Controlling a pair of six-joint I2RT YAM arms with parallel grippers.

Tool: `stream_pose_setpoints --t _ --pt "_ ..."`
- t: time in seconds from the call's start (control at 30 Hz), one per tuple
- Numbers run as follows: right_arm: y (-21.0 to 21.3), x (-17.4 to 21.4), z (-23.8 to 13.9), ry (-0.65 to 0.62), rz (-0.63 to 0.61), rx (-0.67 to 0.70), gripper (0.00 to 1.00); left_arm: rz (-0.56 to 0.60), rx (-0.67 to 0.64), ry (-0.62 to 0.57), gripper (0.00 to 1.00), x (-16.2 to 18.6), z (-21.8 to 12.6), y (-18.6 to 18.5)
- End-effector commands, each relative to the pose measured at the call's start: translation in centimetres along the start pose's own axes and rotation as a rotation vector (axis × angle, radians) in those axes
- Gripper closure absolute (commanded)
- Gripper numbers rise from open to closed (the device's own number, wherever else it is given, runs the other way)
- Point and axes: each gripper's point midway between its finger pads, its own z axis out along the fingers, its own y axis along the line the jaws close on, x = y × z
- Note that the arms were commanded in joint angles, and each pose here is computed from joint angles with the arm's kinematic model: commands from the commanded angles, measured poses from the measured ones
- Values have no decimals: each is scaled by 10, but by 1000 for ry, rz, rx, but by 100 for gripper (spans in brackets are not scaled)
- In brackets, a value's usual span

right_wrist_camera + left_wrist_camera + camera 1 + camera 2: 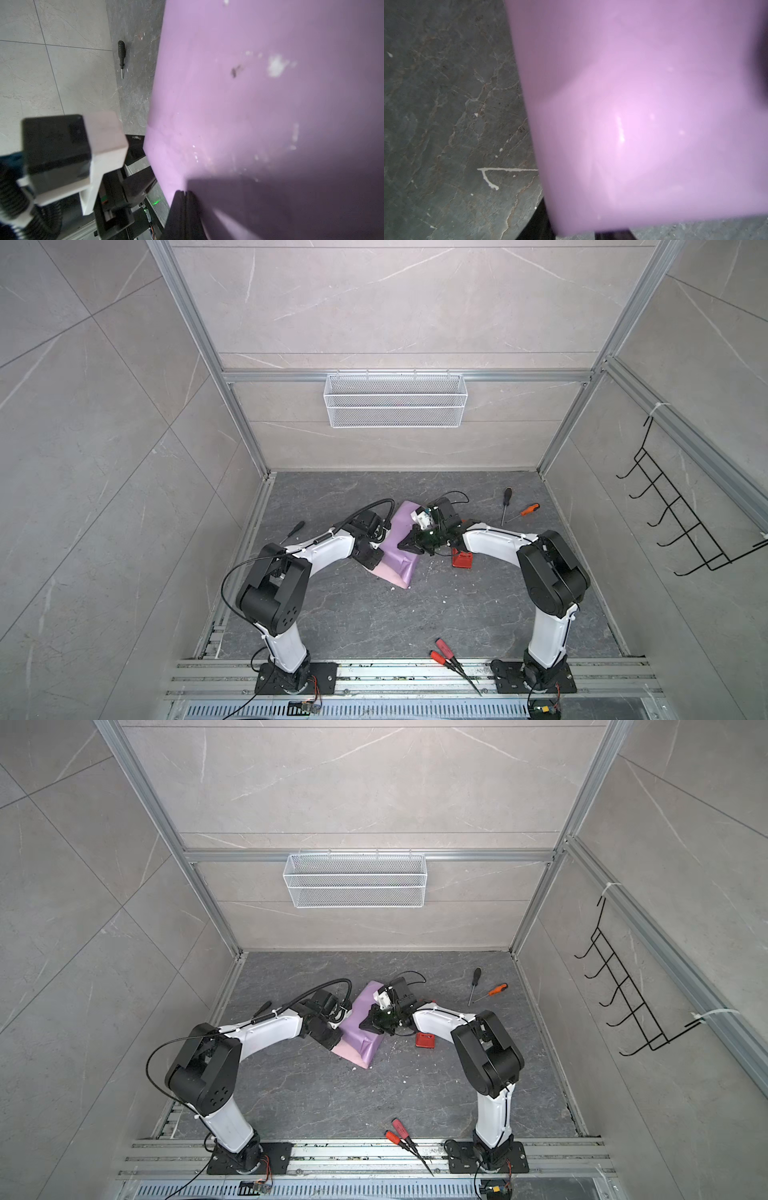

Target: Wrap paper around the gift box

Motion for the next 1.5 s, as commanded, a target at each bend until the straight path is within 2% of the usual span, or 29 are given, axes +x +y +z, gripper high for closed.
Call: stream_pose_setpoints --t 0.0,0.23,0.4,0.47,0.5,0.57,0.63,0.8,0.9,1.0,1.07,1.2,1.47 --pt "-44 35 11 96 85 152 100 51 17 -28 72 -1 -12 0" --pt "-44 35 9 98 74 165 100 69 39 -10 81 7 -8 2" --pt "-39 33 8 81 82 139 100 80 5 -1 98 9 -8 8" --pt "-43 34 9 91 79 157 100 82 6 1 99 11 -6 8" --pt "-44 35 10 99 83 161 100 81 8 3 97 12 -6 8" --pt "-42 37 10 97 93 153 100 82 7 1 85 13 -10 7" --pt "-40 36 7 84 84 141 100 79 2 -1 78 15 -12 9" --pt "-44 38 10 97 96 156 100 60 13 17 74 30 -9 11" --pt "-41 37 9 85 84 139 100 52 13 -4 69 27 -14 14" --pt "-46 39 11 106 84 167 100 43 80 -37 50 15 -27 11" --pt "-42 39 9 99 90 151 100 29 96 -54 44 5 -36 16" --pt "-44 39 10 104 70 161 100 0 79 -90 45 -12 -35 30" --pt "-47 39 13 110 74 167 100 -69 154 -81 55 -20 -23 20"
